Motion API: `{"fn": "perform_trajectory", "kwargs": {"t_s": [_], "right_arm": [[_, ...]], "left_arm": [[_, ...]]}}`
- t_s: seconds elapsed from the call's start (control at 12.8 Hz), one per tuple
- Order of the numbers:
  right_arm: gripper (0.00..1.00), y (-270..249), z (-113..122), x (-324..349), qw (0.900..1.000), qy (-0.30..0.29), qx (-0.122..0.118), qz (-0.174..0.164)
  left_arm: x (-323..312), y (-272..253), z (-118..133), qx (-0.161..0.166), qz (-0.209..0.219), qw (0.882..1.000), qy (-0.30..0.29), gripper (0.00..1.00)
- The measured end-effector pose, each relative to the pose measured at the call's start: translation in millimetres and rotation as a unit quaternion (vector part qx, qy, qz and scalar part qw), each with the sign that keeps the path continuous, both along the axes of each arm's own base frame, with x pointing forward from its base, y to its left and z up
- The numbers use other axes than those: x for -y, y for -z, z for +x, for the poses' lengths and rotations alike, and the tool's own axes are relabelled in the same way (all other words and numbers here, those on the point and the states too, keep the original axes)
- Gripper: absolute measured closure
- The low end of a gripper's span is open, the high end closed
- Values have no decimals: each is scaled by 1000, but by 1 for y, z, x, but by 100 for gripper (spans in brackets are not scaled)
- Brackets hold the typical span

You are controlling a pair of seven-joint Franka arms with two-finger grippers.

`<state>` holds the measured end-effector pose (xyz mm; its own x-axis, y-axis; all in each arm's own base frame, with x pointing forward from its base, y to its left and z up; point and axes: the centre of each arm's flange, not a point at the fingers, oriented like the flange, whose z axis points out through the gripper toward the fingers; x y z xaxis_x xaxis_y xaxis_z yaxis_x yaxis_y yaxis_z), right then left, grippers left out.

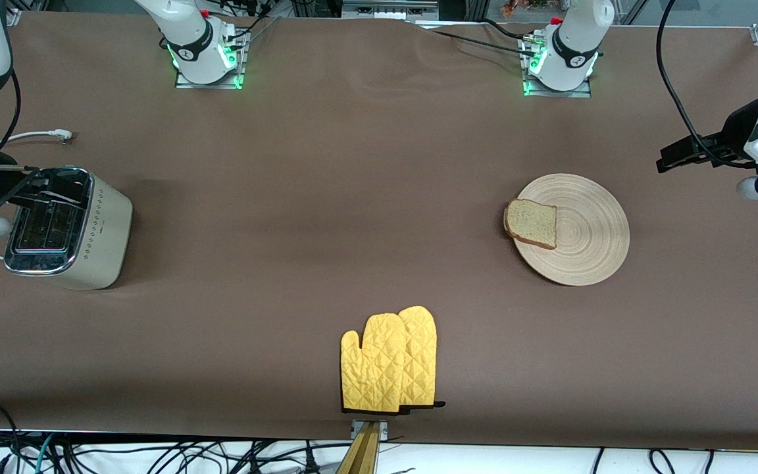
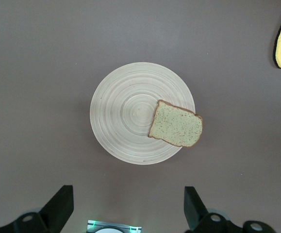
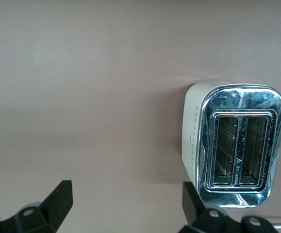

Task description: Move plate and put bread in toaster

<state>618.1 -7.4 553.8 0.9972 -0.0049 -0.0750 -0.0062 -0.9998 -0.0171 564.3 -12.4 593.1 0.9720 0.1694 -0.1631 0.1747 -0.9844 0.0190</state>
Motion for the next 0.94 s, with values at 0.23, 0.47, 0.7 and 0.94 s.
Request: {"fn": "perform_trajectory", "kwargs": {"t_s": [0.23,0.47,0.7,0.94], "right_arm": [[0,0,0,0,1000,0,0,0],[0,0,0,0,1000,0,0,0],[0,0,0,0,1000,0,0,0],[0,0,0,0,1000,0,0,0]], "left_arm": [[7,4,2,-4,2,1000,-7,0],[11,4,2,-4,2,1000,-7,0],[11,4,2,-3,2,1000,-8,0],[11,3,2,-3,2,1000,-8,0]]}}
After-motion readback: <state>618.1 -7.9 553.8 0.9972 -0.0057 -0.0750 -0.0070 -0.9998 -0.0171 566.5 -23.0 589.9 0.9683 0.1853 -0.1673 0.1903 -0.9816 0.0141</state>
